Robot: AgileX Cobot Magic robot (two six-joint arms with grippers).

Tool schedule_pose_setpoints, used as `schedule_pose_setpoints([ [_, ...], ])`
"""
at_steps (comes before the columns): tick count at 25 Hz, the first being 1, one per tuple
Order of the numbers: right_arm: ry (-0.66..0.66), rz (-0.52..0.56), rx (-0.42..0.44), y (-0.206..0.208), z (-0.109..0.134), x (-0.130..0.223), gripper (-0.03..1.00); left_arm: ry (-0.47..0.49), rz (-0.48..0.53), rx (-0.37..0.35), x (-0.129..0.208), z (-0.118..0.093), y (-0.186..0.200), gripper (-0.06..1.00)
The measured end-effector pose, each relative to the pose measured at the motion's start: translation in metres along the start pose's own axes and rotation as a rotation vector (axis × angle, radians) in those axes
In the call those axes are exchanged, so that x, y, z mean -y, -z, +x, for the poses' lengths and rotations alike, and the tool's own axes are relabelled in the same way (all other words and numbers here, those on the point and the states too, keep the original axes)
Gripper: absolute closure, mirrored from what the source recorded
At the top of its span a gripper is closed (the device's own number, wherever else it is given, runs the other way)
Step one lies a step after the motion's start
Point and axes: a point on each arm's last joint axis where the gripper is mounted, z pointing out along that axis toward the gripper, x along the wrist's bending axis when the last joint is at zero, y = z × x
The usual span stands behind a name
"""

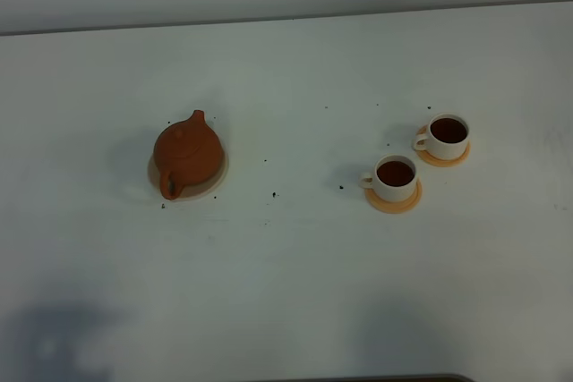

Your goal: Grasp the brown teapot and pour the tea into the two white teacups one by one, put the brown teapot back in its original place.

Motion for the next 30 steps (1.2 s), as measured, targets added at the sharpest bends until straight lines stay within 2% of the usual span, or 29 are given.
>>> schedule_pose_setpoints([
  [9, 0.018, 0.001, -0.043, 0.001, 0.000, 0.001, 0.73, 0.059, -0.004, -0.060, 0.001, 0.002, 0.000, 0.52],
  [14, 0.020, 0.001, -0.045, 0.002, 0.000, 0.001, 0.73, 0.056, -0.068, -0.065, 0.007, 0.000, 0.008, 0.52],
  [24, 0.020, 0.001, -0.045, 0.002, 0.000, 0.001, 0.73, 0.052, -0.109, -0.067, 0.011, -0.001, 0.012, 0.52],
  [30, 0.020, 0.001, -0.045, 0.002, 0.000, 0.001, 0.73, 0.015, -0.110, -0.025, 0.011, -0.001, 0.012, 0.52],
])
